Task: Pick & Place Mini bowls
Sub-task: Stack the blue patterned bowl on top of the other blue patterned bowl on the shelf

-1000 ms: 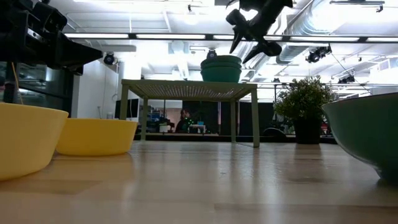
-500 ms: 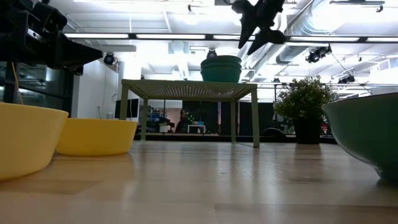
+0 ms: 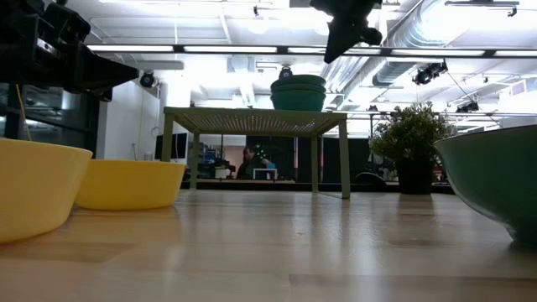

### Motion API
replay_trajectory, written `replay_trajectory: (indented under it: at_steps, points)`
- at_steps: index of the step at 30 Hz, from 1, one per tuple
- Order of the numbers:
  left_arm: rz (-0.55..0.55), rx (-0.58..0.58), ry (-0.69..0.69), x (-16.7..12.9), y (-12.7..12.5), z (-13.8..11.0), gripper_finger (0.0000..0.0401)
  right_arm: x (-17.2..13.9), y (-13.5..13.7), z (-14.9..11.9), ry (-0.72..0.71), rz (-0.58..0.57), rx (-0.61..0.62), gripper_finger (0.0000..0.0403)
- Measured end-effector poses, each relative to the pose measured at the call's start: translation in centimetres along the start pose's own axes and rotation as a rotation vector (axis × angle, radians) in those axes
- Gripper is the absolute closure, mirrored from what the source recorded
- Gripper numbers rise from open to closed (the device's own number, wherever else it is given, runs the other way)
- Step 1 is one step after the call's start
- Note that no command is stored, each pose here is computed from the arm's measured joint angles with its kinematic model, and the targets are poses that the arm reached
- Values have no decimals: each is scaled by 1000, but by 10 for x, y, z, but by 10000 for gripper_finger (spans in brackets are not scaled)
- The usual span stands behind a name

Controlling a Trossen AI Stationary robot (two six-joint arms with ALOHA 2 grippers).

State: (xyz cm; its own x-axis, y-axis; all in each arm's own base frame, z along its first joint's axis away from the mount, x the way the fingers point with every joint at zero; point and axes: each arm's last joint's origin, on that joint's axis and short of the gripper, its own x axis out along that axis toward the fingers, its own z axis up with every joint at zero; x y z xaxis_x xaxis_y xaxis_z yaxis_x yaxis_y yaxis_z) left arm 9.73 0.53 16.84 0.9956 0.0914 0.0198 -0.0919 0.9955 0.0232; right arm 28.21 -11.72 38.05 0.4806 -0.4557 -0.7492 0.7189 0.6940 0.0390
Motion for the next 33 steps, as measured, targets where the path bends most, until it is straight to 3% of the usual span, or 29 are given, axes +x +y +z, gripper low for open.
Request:
replay_trajectory:
  at_steps: [4,10,16,33]
  points:
    - [0,0,0,0,0,0,394,13,0,-21,-87,49,14,399]
    - [0,0,1,0,0,0,394,29,5,-40,-360,96,-34,402]
    - [0,0,0,0,0,0,394,50,4,-54,-479,90,-42,402]
    - [0,0,1,0,0,0,394,73,-4,-72,-562,43,-34,403]
